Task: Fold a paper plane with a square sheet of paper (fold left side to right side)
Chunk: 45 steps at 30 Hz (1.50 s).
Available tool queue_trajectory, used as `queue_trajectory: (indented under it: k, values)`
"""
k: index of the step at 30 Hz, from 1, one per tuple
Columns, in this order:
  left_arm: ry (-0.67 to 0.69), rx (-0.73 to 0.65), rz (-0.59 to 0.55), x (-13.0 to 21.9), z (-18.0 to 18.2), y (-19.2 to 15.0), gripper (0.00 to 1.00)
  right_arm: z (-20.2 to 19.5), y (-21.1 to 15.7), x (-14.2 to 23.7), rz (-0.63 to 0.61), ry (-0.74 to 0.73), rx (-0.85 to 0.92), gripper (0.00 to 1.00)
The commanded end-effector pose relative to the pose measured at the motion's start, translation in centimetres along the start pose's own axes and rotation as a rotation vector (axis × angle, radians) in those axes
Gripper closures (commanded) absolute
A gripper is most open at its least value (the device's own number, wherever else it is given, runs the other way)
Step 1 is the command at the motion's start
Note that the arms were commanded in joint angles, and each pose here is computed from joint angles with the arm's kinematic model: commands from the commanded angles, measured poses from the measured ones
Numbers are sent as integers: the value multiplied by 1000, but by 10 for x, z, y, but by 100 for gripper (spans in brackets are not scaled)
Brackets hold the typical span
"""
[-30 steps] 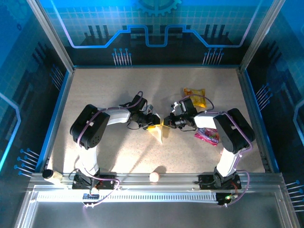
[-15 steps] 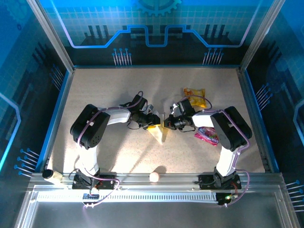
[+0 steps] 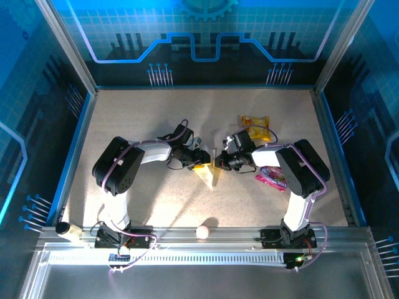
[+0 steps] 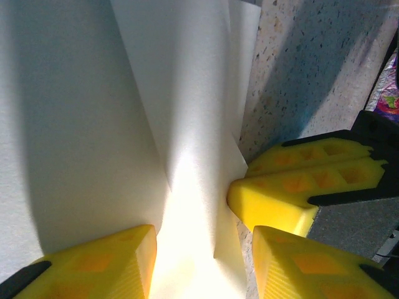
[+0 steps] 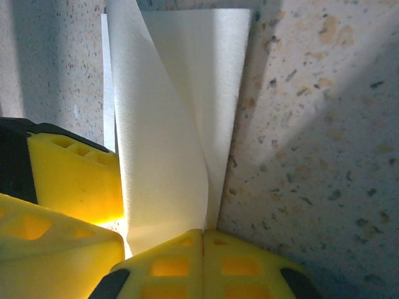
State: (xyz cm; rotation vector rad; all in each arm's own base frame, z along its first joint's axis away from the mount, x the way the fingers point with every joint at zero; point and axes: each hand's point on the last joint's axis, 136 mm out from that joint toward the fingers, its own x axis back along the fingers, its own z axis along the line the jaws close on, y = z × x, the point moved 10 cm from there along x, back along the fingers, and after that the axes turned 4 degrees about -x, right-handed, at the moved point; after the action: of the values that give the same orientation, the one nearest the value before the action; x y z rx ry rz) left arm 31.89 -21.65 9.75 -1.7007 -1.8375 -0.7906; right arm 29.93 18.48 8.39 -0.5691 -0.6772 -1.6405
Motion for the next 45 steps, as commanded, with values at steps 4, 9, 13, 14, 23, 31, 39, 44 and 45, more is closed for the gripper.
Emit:
queue_trajectory:
  k: [4,9,13,14,23,31,39,44,45]
  values:
    - [71,29,61,-12,14,-9,54,9,0,3,-10,-15,42,100]
    - [73,24,62,-12,13,-9,54,13,1,7,-24,-10,51,100]
    - [75,25,63,-12,14,-9,54,16,2,9,-34,-4,59,100]
    - [75,24,65,-13,13,-9,53,16,2,10,-37,-3,59,100]
    - [77,23,67,-13,14,-10,54,15,-1,5,-16,-8,59,100]
    - [77,21,67,-13,13,-11,54,17,3,2,-17,-14,65,100]
    - [79,19,67,-13,13,-12,53,15,5,-2,-12,-30,65,100]
    - [81,21,69,-13,13,-12,53,14,4,-2,-6,-37,62,100]
    - [81,21,67,-13,14,-12,54,13,3,-2,-3,-39,62,100]
